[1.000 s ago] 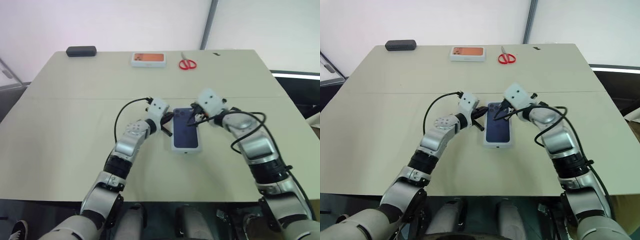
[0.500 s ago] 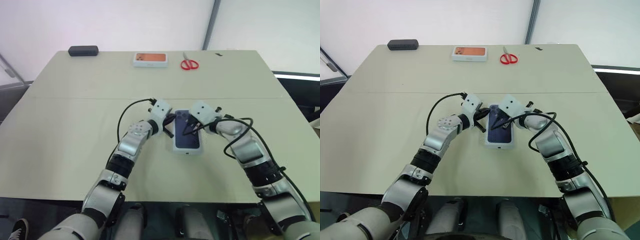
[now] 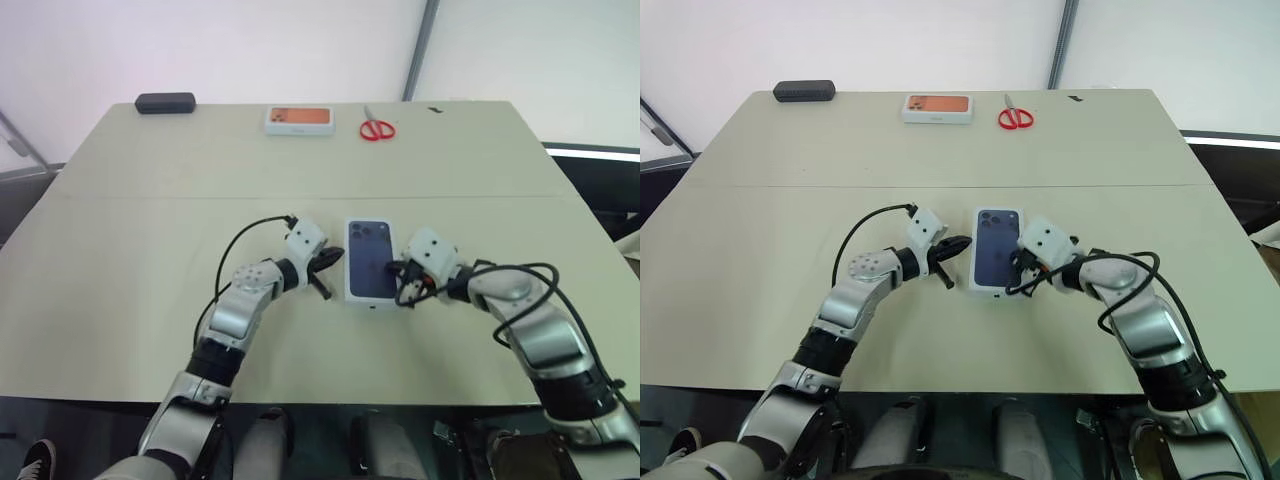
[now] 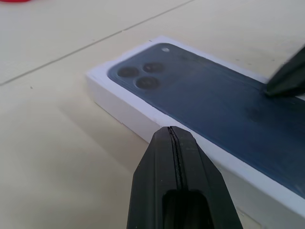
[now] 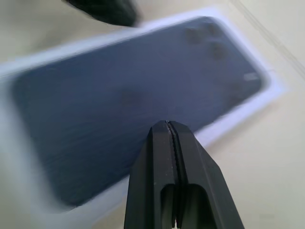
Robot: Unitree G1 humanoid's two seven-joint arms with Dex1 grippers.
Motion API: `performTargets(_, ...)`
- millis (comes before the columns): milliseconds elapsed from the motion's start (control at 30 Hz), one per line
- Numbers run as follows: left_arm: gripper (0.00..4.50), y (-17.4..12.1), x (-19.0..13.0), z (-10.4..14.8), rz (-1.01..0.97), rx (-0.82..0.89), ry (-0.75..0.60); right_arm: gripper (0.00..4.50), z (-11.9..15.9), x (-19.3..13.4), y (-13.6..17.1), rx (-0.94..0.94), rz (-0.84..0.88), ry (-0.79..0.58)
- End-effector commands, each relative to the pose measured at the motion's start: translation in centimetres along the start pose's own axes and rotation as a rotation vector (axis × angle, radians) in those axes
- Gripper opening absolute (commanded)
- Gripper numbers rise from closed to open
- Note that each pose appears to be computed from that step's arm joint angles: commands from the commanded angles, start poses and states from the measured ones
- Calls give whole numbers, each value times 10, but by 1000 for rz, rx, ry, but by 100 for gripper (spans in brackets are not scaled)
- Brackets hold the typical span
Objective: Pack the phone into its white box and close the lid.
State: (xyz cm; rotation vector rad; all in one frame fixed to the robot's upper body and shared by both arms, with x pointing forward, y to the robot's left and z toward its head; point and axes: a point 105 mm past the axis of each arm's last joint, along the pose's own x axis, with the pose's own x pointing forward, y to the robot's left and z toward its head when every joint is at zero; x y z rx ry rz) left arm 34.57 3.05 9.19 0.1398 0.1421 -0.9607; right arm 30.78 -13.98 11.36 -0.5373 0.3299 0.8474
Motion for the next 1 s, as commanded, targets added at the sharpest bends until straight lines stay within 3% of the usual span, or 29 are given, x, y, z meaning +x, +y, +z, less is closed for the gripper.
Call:
performTargets(33,0,-15,-9,4,-94,-49,-27,4,3,-7,2,-49,11,-2)
performTargets(100,0,-11,-14,4,-85,-49,-25,4,3,-8,1,-34,5,-4)
performTargets(233,127,10,-29,24,-19,-93,-98,0,27,-9,-12,104,-13,-138)
performTargets(333,280,27,-41,41,35,-107,-148,86,45,-16,-25,141,-44,-230)
performTargets(433,440,40,-56,43,59,-46,-122,241,46,-22,-32,128,-60,-250)
performTargets(567,450,56,-92,45,77,35,-99,445,43,-30,-38,83,-67,-250)
performTargets(700,450,64,-125,41,133,92,-94,445,37,-36,-42,29,-109,-250)
performTargets(1000,450,75,-178,-2,269,-16,3,445,16,-57,-27,-15,-40,-220)
